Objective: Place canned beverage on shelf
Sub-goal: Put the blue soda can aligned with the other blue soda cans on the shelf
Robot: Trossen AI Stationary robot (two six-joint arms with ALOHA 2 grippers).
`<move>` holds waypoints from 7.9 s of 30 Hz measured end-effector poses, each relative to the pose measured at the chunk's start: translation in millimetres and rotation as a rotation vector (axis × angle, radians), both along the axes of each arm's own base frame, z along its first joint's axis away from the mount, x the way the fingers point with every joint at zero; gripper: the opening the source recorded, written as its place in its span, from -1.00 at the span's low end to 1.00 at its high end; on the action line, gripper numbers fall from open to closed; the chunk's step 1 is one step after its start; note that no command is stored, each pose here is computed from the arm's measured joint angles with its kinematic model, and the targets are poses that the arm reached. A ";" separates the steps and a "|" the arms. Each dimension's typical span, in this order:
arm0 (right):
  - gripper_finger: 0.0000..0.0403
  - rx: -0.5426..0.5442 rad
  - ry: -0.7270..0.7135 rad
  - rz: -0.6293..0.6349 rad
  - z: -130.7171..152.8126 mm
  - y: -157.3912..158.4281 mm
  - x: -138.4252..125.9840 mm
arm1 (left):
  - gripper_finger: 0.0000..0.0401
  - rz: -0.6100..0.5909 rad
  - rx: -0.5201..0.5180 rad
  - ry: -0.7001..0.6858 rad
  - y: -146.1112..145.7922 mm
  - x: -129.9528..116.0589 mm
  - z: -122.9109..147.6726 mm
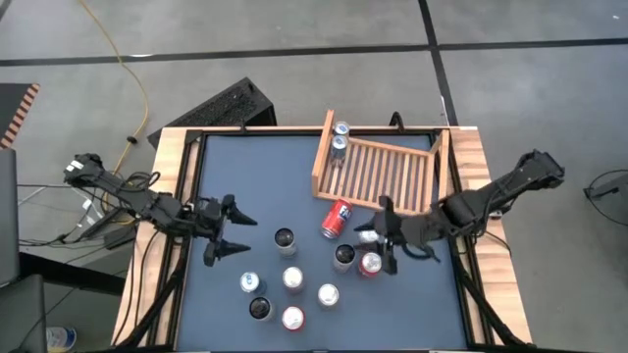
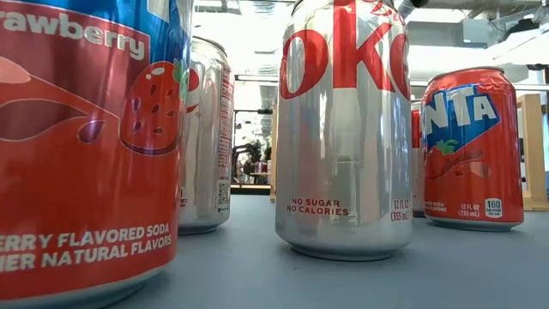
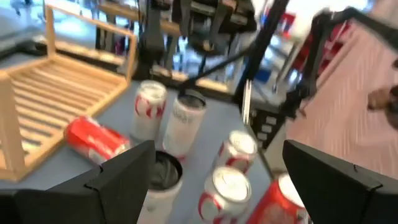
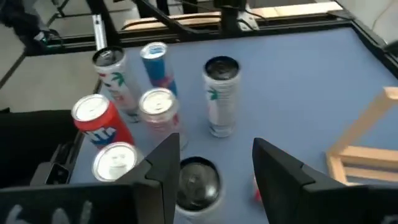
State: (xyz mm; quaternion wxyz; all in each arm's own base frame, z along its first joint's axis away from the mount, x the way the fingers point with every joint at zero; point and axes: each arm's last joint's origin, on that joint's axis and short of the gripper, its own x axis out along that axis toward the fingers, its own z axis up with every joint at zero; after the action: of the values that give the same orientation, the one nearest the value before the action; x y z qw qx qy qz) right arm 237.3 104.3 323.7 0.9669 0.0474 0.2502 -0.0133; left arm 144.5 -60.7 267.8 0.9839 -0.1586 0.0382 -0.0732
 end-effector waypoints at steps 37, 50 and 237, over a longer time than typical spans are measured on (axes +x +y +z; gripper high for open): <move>-0.11 0.003 0.130 -0.082 -35.8 14.8 21.1 | 0.70 0.092 0.245 0.447 -113.2 2.8 -45.0; -0.11 0.000 0.138 -0.083 -36.5 14.5 20.5 | 0.70 0.068 0.189 0.389 -113.4 3.4 -56.7; -0.22 0.115 -0.239 0.439 -28.5 -3.6 207.8 | 0.60 -0.600 0.536 -0.136 21.8 94.3 67.2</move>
State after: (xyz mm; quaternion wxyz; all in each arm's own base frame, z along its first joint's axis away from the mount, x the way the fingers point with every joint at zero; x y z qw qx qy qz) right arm 445.1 100.7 295.3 0.9650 0.0481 0.1389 0.2170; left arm 238.8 -38.9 335.0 0.9256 0.1269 0.0352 -0.3549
